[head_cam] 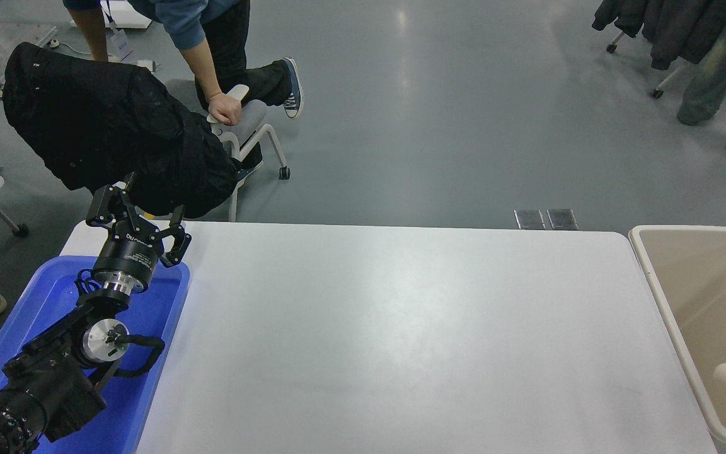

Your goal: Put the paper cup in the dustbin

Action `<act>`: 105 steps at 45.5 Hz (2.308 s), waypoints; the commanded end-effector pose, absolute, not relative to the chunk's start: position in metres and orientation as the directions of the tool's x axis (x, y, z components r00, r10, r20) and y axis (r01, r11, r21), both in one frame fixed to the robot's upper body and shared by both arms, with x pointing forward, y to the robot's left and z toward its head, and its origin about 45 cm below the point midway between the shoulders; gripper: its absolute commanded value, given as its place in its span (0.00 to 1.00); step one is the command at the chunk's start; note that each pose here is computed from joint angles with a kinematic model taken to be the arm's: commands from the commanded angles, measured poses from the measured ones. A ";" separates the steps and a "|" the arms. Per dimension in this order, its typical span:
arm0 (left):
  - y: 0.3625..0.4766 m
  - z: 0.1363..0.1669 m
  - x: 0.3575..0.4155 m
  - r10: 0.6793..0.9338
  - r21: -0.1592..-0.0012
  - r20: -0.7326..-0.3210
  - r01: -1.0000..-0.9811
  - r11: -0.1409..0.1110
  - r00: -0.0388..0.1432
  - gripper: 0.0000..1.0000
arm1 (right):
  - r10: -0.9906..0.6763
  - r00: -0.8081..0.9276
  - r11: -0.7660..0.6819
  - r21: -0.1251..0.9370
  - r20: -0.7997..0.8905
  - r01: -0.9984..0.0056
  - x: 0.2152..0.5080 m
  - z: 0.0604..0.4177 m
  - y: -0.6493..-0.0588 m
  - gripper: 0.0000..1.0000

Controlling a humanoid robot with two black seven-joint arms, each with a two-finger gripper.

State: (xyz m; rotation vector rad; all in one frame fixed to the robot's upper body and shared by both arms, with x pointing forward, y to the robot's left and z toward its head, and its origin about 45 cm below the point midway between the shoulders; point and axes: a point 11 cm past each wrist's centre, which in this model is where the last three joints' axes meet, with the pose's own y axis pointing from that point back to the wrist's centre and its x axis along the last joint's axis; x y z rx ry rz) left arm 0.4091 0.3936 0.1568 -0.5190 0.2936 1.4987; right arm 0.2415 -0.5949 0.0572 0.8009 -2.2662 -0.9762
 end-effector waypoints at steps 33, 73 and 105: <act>0.393 0.1572 0.4094 0.867 -0.146 -0.493 -0.989 -0.007 0.067 1.00 | -0.676 -0.720 0.614 0.661 0.157 -0.432 0.270 0.146 -0.654 0.92; 0.391 0.1562 0.4101 0.868 -0.143 -0.491 -0.990 -0.002 0.069 1.00 | -0.914 -0.181 0.059 0.321 -0.364 -0.945 0.452 0.255 -0.511 0.97; 0.391 0.1563 0.4101 0.868 -0.144 -0.492 -0.990 -0.001 0.070 1.00 | -0.876 0.147 -0.322 0.331 -0.459 -0.887 0.490 0.208 -0.328 0.99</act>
